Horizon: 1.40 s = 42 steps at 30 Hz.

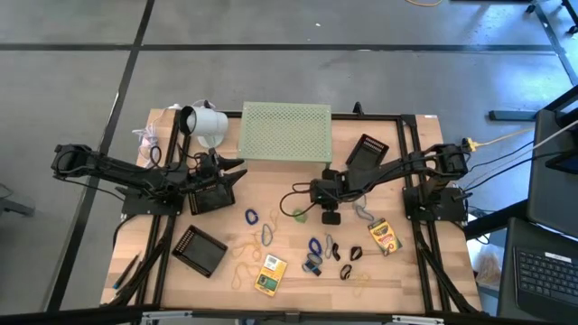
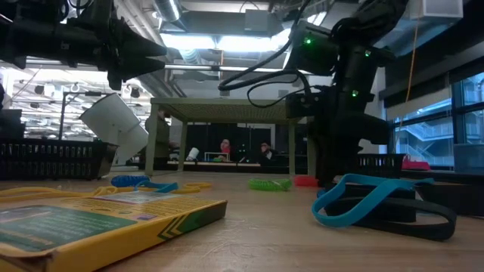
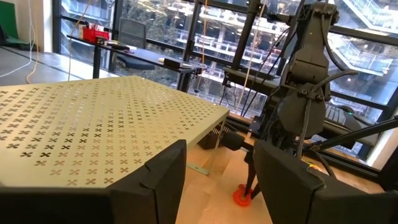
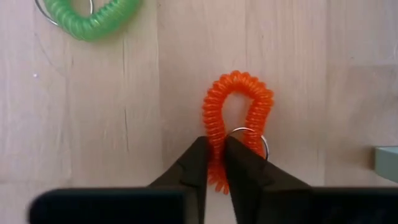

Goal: Pick & Place Office Desk Supplies
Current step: Put the orange spring keychain into the top right black bin

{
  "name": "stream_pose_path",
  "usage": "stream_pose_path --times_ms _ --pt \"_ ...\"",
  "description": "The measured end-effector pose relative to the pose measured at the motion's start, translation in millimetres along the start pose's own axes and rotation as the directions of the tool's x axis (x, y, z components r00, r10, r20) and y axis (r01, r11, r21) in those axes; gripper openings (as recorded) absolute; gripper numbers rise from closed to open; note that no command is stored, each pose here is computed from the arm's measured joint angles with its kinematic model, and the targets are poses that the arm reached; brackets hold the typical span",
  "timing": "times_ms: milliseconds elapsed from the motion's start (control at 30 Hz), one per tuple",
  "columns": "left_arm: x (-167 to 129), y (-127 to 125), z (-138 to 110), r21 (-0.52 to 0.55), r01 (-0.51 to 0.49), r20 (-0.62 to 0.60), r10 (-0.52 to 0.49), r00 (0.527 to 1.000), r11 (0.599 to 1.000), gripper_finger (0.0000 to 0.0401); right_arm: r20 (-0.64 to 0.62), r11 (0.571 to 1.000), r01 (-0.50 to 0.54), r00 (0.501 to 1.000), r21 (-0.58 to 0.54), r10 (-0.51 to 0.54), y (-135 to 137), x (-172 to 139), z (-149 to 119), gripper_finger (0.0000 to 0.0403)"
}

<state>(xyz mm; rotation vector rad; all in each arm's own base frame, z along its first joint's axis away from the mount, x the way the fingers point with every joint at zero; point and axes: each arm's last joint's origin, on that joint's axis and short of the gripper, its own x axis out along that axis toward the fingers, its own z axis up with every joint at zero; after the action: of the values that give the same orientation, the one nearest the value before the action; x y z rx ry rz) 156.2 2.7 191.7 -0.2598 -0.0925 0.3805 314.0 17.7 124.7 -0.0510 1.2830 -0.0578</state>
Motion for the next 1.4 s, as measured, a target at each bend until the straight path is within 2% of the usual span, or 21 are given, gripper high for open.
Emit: stream_pose_path --times_ms 100,367,433,633,767,967,1133,1300,1400 --pt "0.0 0.0 0.0 0.000 0.000 0.000 0.000 1.000 1.000 0.0182 0.003 1.000 -0.001 1.000 0.015 0.000 0.0 0.1 0.1 0.0011" --pt "0.0 0.0 0.0 0.000 0.000 0.000 0.000 1.000 1.000 0.0182 0.018 1.000 0.029 0.999 0.004 -0.029 1.9 -9.0 -1.0 0.0012" --pt "0.0 0.0 0.0 0.000 0.000 0.000 0.000 1.000 1.000 0.0182 0.021 0.999 0.045 0.999 0.001 -0.045 0.4 -18.6 -3.2 0.0012" --pt "0.0 0.2 -0.6 0.002 -0.002 -0.005 0.002 1.000 1.000 0.0182 0.144 0.997 0.066 0.987 0.025 -0.069 -3.9 -57.4 -0.2 0.0011" --pt "0.0 0.2 -0.9 0.004 -0.003 -0.009 0.003 1.000 1.000 0.0182 0.253 0.991 0.110 0.959 0.075 -0.125 -7.7 -85.9 0.6 0.0011" --pt "0.0 0.3 -1.2 0.005 -0.003 -0.012 0.003 1.000 1.000 0.0182 0.443 0.969 0.194 0.863 0.156 -0.244 -10.9 -131.3 -0.4 0.0011" --pt "0.0 0.4 -1.3 0.006 -0.006 -0.012 0.006 1.000 1.000 0.0182 0.608 0.968 0.187 0.754 0.166 -0.249 -11.9 -166.8 -0.8 0.0011" --pt "0.0 0.4 -1.2 0.005 -0.006 -0.011 0.006 1.000 1.000 0.0182 0.676 0.963 0.183 0.686 0.197 -0.268 -15.1 -188.9 -6.5 0.0018" --pt "0.0 0.4 -1.3 0.006 -0.006 -0.012 0.006 1.000 1.000 0.0182 0.678 0.942 0.216 0.655 0.255 -0.334 -18.4 -197.7 -11.4 0.0017"
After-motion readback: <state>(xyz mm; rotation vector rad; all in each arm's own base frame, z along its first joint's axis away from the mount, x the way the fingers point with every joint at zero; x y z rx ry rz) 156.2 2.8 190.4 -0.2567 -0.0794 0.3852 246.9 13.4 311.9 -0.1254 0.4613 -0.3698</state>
